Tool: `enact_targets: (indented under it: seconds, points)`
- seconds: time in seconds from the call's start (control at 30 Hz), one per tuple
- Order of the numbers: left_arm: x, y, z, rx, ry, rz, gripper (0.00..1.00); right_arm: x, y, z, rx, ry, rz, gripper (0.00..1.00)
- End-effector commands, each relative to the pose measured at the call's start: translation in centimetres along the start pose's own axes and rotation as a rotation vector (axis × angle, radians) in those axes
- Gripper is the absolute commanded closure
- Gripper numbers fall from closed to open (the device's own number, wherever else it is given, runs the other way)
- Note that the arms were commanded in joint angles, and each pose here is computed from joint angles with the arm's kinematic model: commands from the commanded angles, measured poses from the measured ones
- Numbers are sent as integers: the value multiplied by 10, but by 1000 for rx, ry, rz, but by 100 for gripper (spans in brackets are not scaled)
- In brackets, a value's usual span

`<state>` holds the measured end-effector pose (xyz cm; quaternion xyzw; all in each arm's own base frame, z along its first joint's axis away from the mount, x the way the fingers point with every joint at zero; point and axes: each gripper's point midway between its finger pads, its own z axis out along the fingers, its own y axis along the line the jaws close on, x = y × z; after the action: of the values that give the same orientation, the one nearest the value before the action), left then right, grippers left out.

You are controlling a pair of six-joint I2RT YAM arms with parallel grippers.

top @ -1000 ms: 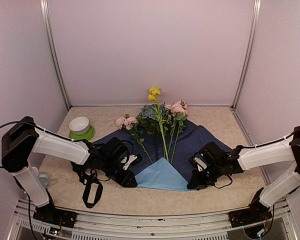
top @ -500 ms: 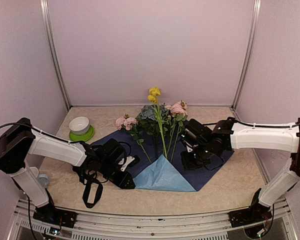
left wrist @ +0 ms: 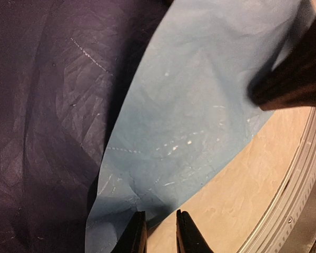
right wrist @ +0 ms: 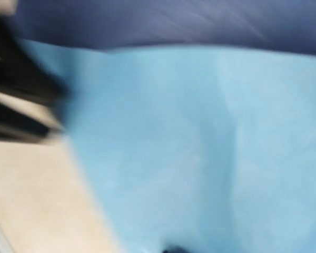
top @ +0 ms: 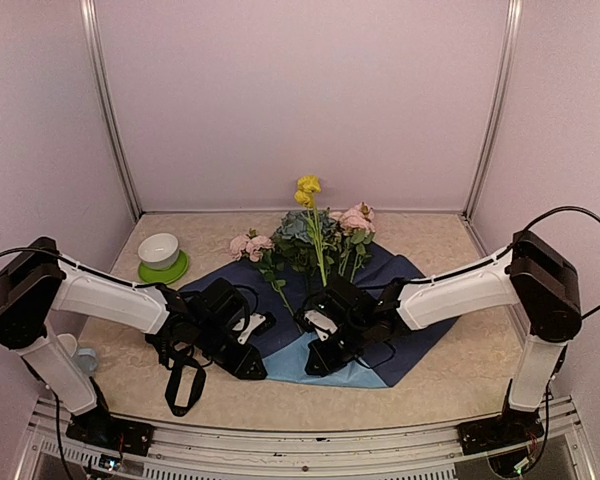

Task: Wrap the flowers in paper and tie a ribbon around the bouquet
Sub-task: Press the fold line on the 1/4-folded wrapping paper.

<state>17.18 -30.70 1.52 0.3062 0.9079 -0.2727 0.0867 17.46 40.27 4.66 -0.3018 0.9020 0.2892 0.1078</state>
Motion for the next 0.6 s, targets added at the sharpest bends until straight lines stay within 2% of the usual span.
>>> enact_targets:
  seconds: [0.0,0.17,0.27,0.4,0.57]
  points:
    - [63,34,-4,-133,196,-99,78,28,-22,22,-5,73,56,100]
    - [2,1,-24,-110,-18,69,75,41,-31,30,10,112,82,100]
    - [-22,-19,-31,-77,-84,137,73,39,-32,31,20,112,78,100]
    - [-32,-23,-20,-62,-76,156,74,36,-28,29,2,106,78,100]
    - [-16,-45,13,6,36,220,74,36,-27,28,-19,100,100,100]
